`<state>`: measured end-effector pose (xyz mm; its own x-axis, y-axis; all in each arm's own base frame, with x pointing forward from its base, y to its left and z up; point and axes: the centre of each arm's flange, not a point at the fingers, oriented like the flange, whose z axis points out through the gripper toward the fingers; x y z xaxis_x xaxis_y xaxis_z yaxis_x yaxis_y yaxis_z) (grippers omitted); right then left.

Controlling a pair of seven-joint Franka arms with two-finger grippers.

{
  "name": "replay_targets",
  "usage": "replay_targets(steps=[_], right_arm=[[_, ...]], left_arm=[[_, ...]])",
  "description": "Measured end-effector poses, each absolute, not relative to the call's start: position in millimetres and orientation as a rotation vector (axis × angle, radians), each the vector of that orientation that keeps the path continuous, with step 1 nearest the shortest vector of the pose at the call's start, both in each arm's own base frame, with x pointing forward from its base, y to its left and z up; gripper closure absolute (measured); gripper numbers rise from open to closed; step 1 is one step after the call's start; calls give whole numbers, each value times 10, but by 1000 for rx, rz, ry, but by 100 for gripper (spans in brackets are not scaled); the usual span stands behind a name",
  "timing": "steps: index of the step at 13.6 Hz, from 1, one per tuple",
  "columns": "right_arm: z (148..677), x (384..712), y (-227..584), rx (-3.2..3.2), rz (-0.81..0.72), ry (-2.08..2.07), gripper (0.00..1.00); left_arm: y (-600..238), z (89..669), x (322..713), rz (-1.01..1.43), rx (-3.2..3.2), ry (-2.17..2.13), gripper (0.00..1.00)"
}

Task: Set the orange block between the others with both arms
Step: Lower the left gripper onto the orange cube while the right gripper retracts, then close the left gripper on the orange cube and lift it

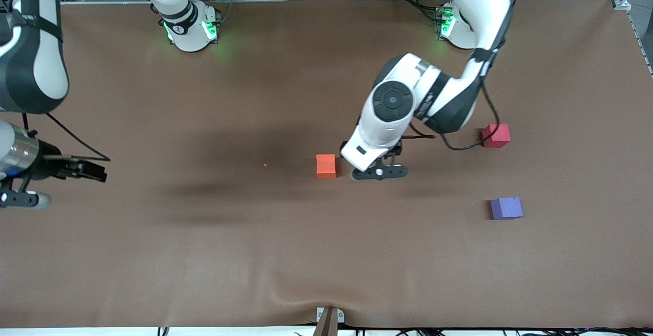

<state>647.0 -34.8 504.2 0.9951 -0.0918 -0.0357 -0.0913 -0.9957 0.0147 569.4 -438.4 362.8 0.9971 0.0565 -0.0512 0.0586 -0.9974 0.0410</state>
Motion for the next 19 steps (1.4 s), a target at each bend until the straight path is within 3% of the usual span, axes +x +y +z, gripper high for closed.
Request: replay_targets(steps=[4,9,19], right_arm=[[5380,6110,-606,3123,-156,-205,0],[5772,5814,-623,3125,-167,-216,0],[5761,5679,-643,3146,-164,-233,0]], left_arm=[[-4746,3259,5549,-45,3074,141,0],[-5071,2861,5388,-4,3049,112,0],[-5265,2174,5262,11,3035,74,0]])
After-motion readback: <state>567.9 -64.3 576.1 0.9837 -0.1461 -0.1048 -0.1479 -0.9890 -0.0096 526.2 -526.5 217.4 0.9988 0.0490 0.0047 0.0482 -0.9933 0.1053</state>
